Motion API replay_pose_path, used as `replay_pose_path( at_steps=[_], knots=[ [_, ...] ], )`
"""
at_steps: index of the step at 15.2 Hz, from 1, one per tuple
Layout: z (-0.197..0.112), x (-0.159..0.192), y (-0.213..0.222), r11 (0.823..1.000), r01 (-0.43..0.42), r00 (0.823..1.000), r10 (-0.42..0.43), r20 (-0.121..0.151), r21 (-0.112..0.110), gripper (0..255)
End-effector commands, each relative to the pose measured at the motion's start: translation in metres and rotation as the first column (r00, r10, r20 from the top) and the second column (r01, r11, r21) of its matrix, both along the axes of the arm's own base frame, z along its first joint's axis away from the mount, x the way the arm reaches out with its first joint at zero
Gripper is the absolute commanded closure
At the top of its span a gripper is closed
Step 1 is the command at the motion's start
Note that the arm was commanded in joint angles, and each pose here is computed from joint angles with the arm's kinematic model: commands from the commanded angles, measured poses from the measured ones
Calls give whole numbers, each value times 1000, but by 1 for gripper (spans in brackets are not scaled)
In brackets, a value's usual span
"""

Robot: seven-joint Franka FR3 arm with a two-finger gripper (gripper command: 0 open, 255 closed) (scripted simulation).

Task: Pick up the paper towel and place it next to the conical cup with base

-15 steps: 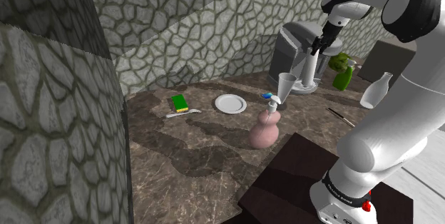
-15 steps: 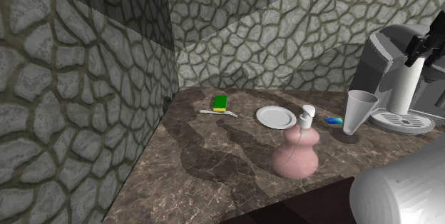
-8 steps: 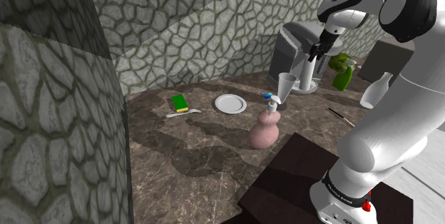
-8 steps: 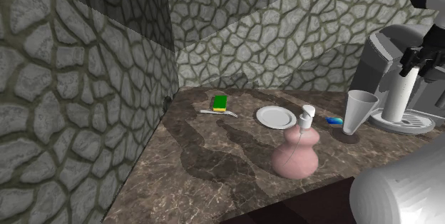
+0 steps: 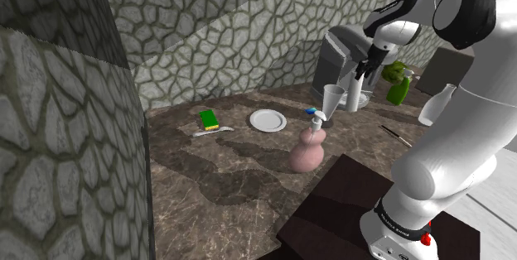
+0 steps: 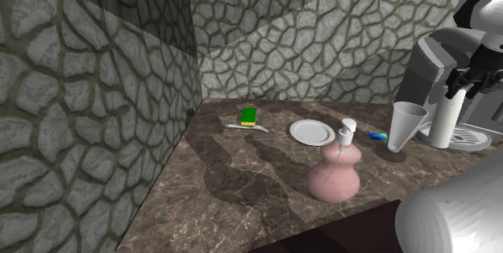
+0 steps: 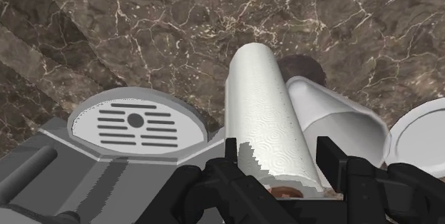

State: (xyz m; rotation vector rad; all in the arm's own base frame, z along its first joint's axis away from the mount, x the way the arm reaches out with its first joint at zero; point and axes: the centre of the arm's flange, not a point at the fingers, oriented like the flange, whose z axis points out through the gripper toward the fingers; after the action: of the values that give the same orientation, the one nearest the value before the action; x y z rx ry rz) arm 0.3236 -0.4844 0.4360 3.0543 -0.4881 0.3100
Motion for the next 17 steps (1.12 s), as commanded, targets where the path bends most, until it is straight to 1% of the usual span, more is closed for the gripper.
replay_pose_path(
  at_steps=[1,17],
  knots=[
    [-11,-1,0,1000,0,1000,0,0,0,255],
    [-96,-1,0,1000,0,1000,0,0,0,255]
  ],
)
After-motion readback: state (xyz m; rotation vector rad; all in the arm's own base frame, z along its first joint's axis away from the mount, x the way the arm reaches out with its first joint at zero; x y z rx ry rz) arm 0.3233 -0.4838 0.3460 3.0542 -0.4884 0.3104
